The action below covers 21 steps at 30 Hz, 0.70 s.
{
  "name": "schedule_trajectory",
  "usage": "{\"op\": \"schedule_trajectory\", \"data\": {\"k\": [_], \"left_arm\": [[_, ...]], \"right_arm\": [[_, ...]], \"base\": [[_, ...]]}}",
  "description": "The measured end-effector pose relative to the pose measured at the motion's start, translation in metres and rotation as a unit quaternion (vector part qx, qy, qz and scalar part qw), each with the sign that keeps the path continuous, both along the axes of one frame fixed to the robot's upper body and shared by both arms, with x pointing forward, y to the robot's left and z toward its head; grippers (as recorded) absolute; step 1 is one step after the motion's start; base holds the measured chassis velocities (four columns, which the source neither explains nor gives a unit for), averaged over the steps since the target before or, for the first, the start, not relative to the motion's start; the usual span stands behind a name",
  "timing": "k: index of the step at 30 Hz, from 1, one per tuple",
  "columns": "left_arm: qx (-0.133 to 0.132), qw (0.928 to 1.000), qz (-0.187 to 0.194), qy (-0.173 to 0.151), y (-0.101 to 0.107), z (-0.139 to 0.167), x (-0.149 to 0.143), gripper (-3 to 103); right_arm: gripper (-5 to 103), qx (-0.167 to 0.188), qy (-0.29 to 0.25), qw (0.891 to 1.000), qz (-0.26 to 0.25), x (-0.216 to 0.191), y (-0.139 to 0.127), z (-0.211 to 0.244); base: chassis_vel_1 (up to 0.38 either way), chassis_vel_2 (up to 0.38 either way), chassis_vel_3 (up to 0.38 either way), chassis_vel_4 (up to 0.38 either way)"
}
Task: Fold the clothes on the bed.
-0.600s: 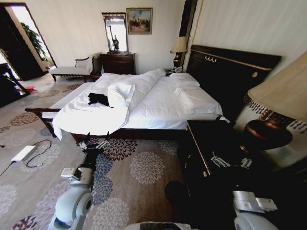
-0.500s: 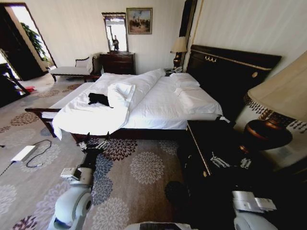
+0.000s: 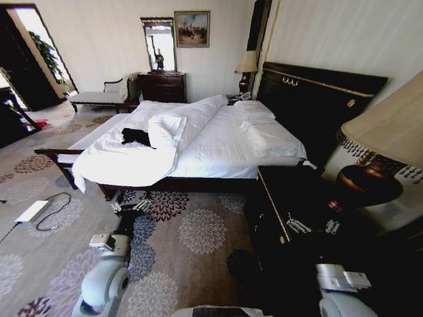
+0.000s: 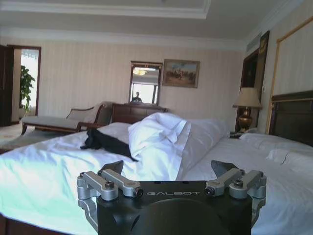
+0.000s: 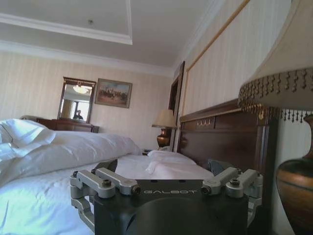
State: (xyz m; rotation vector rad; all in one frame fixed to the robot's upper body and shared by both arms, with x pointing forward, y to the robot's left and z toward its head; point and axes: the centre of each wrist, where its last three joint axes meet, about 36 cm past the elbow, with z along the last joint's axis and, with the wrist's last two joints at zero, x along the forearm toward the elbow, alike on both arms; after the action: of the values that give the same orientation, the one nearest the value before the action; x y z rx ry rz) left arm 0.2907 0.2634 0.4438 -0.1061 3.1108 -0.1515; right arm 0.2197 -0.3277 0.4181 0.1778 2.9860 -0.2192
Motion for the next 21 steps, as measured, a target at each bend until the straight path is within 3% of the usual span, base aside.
{"op": "schedule_trajectory", "data": {"k": [5, 14, 21], "left_arm": [[-0.008, 0.9999, 0.003, 0.009, 0.001, -0.01, -0.002, 100], [-0.013, 0.9996, -0.007, -0.025, -0.003, 0.016, -0.006, 100], [-0.014, 0.9994, -0.008, -0.03, -0.003, 0.016, -0.006, 100]], "right_arm": [[100, 0.004, 0.009, 1.0, 0.0, -0.001, 0.0, -0.009], [100, -0.006, -0.008, 1.0, 0.013, -0.002, 0.007, 0.0], [100, -0.007, -0.01, 1.0, 0.01, -0.002, 0.006, 0.001]], "base": [[0.0, 0.0, 0.0, 0.0], [0.0, 0.0, 0.0, 0.0], [0.0, 0.0, 0.0, 0.0]]}}
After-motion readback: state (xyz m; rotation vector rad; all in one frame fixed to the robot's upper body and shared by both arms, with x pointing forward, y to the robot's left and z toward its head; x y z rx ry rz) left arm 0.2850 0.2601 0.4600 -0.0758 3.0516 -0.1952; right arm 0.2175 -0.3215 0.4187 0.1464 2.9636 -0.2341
